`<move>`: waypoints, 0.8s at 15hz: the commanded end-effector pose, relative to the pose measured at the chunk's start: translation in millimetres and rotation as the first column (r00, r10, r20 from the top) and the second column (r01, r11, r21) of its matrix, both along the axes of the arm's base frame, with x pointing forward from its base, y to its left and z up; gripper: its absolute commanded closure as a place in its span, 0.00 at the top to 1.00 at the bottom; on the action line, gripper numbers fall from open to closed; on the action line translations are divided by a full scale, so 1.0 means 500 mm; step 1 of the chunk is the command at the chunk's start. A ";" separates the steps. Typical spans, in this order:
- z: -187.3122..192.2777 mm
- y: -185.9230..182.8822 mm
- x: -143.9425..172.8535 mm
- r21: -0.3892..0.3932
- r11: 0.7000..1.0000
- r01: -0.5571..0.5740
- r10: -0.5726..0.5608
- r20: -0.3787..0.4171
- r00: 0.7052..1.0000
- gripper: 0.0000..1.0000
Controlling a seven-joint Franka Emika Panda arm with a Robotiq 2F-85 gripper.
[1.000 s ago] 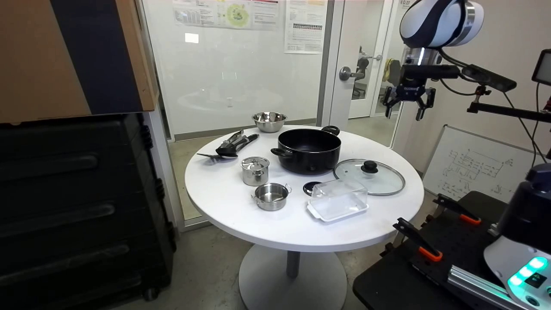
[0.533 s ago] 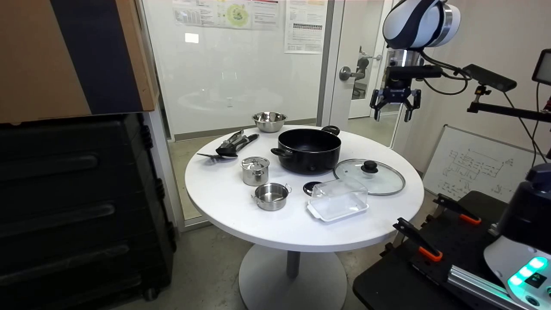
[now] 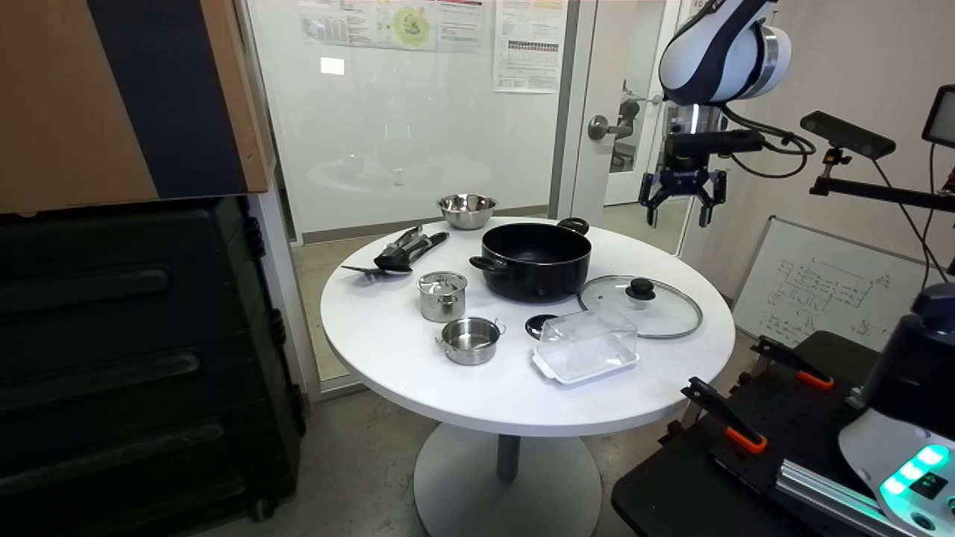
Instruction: Put the glass lid on top of the black pot
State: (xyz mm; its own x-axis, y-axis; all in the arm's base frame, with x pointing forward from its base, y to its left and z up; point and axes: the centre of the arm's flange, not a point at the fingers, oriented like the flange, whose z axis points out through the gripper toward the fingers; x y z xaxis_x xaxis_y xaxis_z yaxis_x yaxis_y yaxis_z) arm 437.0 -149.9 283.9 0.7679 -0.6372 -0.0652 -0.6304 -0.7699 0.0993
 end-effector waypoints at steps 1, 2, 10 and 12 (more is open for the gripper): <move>-0.097 0.023 -0.001 -0.044 0.998 -0.035 0.034 -0.034 0.999 1.00; -0.119 0.023 0.001 -0.054 0.998 -0.039 0.037 -0.041 0.998 1.00; -0.240 0.009 0.005 -0.065 0.997 -0.040 0.036 -0.058 0.998 1.00; -0.245 0.012 0.014 -0.072 0.996 -0.045 0.042 -0.041 0.998 1.00</move>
